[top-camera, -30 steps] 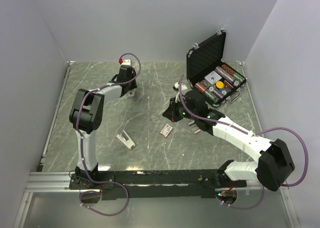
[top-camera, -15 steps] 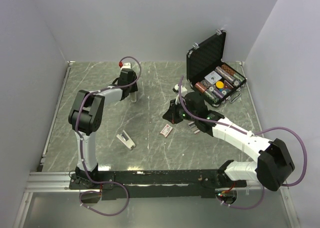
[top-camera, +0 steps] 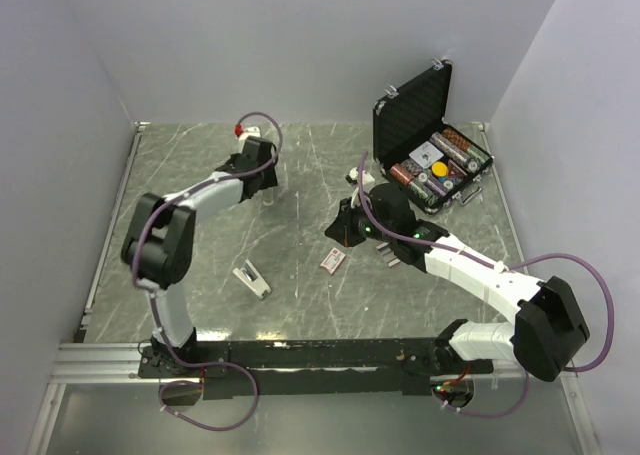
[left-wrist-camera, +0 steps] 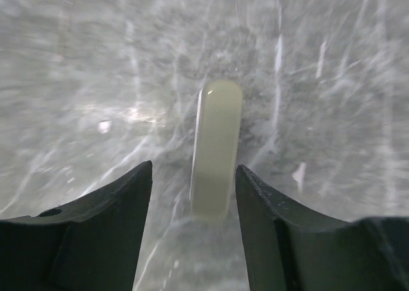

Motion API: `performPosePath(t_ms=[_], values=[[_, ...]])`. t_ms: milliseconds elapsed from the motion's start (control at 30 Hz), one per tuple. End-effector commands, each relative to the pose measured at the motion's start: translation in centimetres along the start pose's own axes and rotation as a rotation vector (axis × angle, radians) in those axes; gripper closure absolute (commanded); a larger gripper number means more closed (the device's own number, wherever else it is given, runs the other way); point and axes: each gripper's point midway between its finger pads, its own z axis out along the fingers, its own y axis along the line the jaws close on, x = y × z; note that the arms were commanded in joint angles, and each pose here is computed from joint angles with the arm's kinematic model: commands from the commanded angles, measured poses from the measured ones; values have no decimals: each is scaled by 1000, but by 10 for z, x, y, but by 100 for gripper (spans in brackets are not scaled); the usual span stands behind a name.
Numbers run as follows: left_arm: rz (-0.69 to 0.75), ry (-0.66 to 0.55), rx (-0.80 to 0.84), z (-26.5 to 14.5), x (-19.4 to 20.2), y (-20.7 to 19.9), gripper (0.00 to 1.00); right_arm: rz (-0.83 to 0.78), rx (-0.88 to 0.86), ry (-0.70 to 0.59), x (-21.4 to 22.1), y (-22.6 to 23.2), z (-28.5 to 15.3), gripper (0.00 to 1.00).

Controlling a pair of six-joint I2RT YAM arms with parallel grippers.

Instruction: Unload the staples from the stapler

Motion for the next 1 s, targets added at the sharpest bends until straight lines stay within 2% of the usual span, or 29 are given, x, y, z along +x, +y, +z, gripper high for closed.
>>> performPosePath(t_ms=[0, 300, 433, 600, 700, 833, 967], values=[[-123, -93, -34, -68, -45, 14, 40, -26, -17, -40, -9, 7, -6, 87], [-295, 21, 102, -141, 25, 32, 38, -54, -53, 6, -8, 15, -1, 65], [-382, 22, 159, -171, 41, 42, 36, -98, -85, 62, -6, 29, 9, 62], [-465, 93, 177, -191, 65, 48, 37, -147, -144, 116, -3, 51, 25, 55], [-536, 66, 198, -201, 64, 52, 37, -184, -170, 170, 3, 66, 40, 53], [-614, -50, 201, -220, 44, 66, 37, -207, -195, 219, 13, 81, 65, 51], [-599, -131, 168, -240, 23, 81, 37, -206, -194, 264, 21, 83, 89, 51]])
